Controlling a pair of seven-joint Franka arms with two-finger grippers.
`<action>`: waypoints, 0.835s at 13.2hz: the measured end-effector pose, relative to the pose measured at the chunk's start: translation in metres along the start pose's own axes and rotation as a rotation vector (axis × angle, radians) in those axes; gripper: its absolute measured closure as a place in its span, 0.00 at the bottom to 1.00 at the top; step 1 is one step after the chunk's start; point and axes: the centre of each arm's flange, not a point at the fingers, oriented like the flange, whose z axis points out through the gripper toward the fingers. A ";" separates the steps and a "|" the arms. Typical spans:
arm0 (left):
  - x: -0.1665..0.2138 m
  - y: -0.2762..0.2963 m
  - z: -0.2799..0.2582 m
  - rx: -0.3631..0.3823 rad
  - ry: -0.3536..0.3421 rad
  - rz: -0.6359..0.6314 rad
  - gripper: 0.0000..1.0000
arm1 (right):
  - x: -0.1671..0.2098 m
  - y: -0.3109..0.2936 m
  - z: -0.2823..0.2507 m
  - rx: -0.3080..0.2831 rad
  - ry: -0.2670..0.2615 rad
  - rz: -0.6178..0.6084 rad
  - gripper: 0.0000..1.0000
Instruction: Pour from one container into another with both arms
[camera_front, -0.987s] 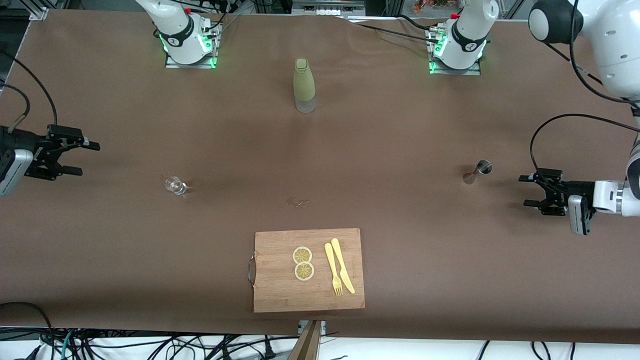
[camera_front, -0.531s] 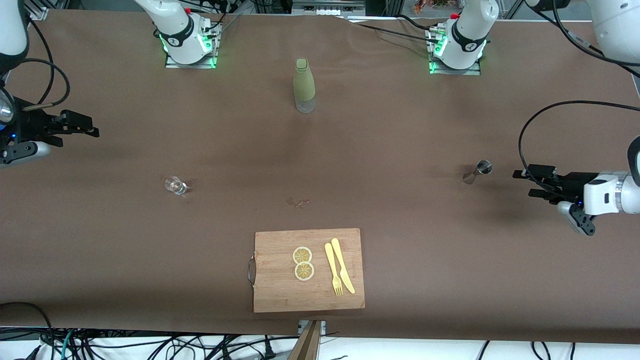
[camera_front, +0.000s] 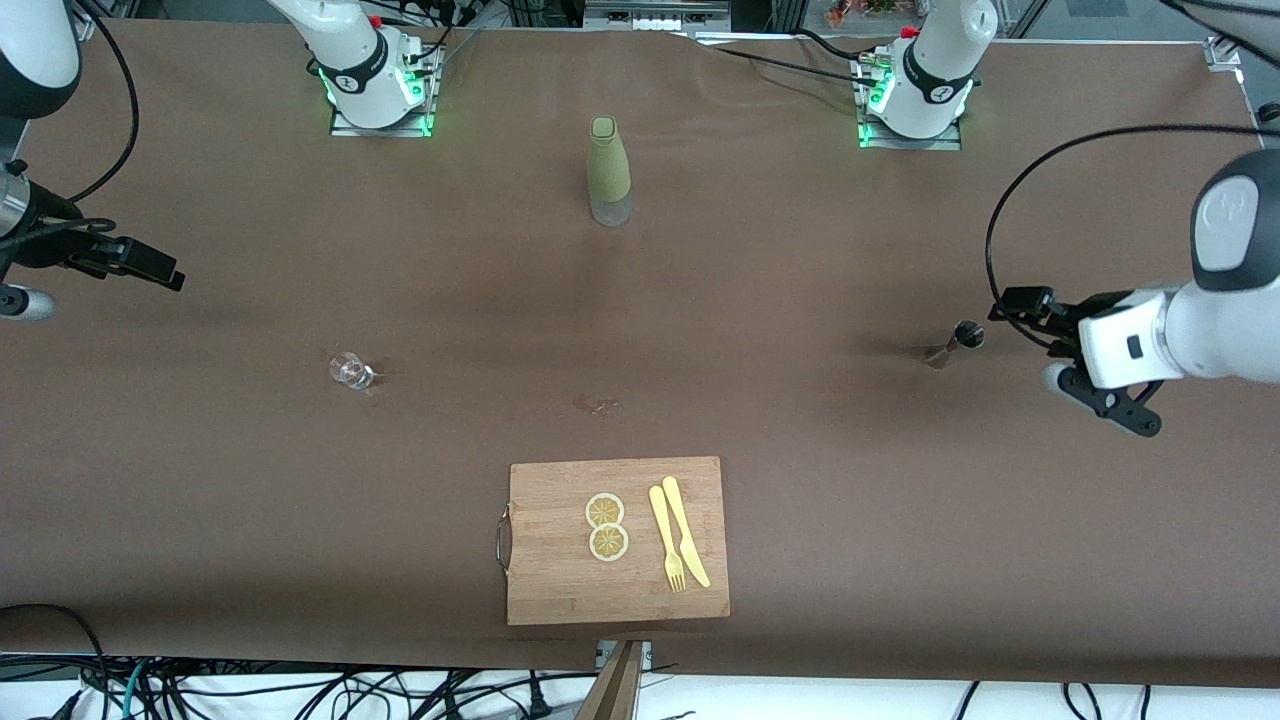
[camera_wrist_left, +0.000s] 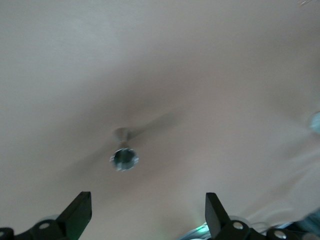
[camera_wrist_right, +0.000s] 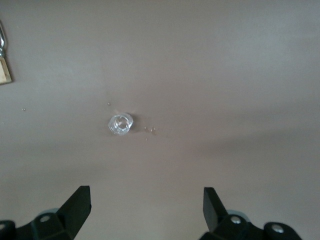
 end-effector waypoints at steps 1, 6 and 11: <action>-0.004 0.007 -0.017 0.035 0.022 0.006 0.00 | -0.003 -0.001 -0.003 0.001 0.008 -0.003 0.00; -0.023 0.007 -0.081 0.109 0.139 -0.011 0.00 | -0.013 -0.024 -0.020 0.005 0.038 -0.047 0.00; -0.039 0.023 -0.100 0.088 0.132 -0.239 0.00 | -0.016 -0.029 -0.014 0.001 -0.001 -0.055 0.00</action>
